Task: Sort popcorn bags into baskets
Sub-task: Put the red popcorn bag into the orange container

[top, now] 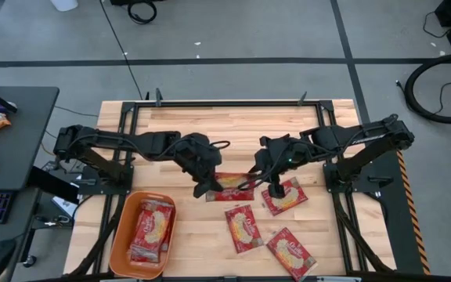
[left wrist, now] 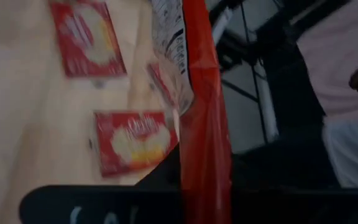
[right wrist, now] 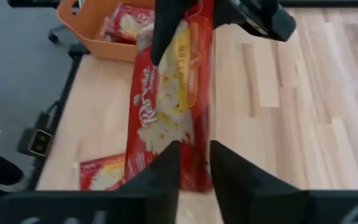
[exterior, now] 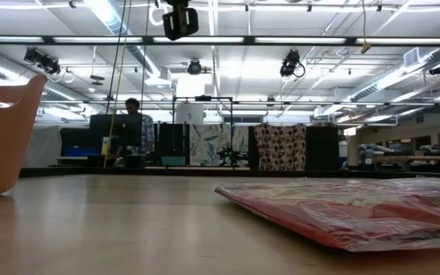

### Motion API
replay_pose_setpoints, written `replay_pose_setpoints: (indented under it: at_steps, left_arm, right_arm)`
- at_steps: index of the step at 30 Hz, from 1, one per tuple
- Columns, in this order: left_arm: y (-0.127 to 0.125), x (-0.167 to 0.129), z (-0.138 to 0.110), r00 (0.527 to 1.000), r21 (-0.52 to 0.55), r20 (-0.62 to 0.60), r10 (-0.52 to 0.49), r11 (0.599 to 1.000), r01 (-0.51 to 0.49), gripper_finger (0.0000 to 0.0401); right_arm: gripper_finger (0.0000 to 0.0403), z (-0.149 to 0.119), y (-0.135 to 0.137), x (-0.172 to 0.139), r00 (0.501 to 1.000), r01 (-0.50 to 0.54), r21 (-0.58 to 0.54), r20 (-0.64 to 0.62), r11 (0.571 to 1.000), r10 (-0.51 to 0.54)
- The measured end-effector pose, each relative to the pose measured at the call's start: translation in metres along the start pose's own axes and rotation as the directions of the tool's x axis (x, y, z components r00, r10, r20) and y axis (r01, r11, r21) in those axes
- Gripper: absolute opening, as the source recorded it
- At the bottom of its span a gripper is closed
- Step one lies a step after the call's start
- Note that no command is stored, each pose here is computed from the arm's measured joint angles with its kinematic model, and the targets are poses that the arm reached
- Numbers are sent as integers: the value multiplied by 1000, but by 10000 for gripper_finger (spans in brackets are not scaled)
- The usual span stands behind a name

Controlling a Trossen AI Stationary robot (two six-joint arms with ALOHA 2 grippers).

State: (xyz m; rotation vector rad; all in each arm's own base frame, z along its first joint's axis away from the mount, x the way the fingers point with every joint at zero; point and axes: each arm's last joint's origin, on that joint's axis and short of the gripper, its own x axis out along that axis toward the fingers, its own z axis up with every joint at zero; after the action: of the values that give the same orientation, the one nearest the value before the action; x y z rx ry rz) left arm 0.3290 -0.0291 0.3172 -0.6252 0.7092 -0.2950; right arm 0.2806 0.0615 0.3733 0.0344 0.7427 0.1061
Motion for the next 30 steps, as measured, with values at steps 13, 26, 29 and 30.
replay_pose_setpoints:
  at_steps: [13,26,29,30]
  left_arm:
    - [-28,-8,-45,854,-209,-437,-282,955,209,34]
    - [-52,-31,-117,571,-32,-818,-73,996,81,37]
    - [-54,-38,-132,488,148,-868,95,986,72,37]
    - [-54,-38,-136,455,184,-881,127,980,83,37]
  right_arm:
    - [209,13,-12,-30,990,138,30,-13,990,-137]
    - [206,20,-29,-26,979,203,-4,38,979,-202]
    - [205,24,-34,-27,974,213,12,72,977,-214]
    - [205,25,-36,-27,973,216,16,81,976,-216]
